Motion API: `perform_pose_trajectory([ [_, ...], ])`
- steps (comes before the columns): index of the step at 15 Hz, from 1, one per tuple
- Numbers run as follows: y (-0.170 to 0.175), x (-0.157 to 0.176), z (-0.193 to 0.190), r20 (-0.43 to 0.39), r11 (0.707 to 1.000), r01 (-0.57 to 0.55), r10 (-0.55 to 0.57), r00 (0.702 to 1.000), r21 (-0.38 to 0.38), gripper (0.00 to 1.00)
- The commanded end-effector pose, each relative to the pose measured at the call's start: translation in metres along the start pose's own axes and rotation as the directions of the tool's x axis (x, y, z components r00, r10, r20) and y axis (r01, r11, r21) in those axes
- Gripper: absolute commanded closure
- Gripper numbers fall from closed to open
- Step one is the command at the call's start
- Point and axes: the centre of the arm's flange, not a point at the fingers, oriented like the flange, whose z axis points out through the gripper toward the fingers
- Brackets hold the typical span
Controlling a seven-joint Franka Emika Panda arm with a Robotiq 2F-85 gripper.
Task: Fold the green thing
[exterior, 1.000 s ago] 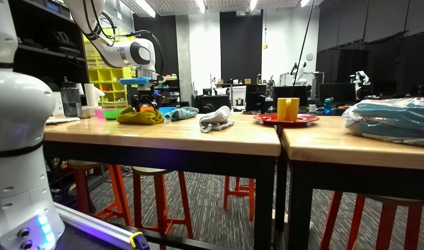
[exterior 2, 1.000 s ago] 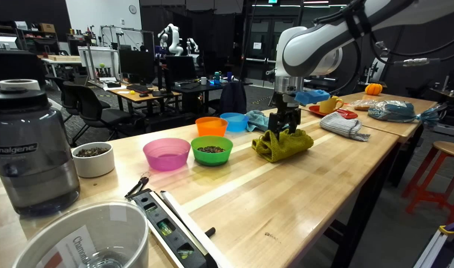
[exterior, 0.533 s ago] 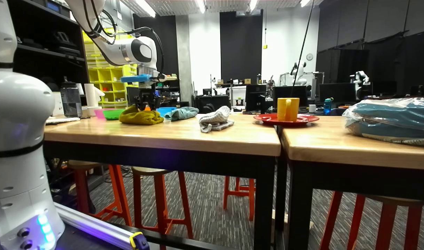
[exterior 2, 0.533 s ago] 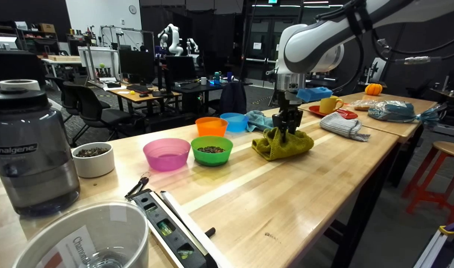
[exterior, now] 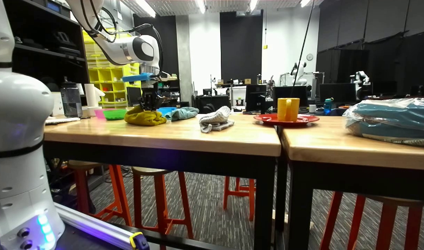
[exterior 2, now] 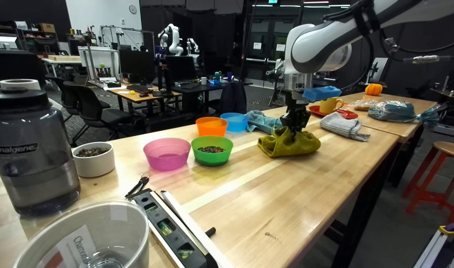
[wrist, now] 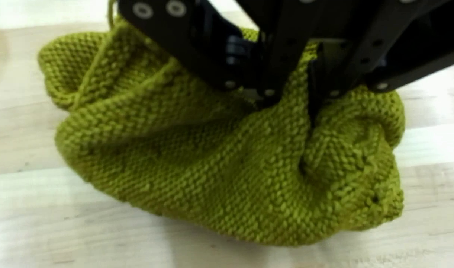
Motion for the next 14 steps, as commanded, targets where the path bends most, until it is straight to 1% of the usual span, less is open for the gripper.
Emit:
perform_pose_trajectory([
  [1, 0.041, -0.021, 0.017, 0.024, 0.994, -0.092, 0.094, 0.995, -0.057, 0.96],
  [3, 0.066, -0.026, 0.017, 0.017, 0.985, -0.157, 0.159, 0.987, -0.077, 0.96],
  [5, 0.090, -0.030, 0.017, 0.010, 0.966, -0.248, 0.249, 0.968, -0.069, 0.96],
  [7, 0.112, -0.035, 0.016, 0.008, 0.930, -0.365, 0.366, 0.931, -0.034, 0.96],
  [9, 0.132, -0.039, 0.014, 0.015, 0.886, -0.464, 0.464, 0.886, -0.001, 0.96],
  [11, 0.147, -0.043, 0.013, 0.032, 0.832, -0.554, 0.553, 0.833, 0.033, 0.96],
  [14, 0.166, -0.049, 0.015, 0.052, 0.731, -0.679, 0.677, 0.734, 0.074, 0.96],
])
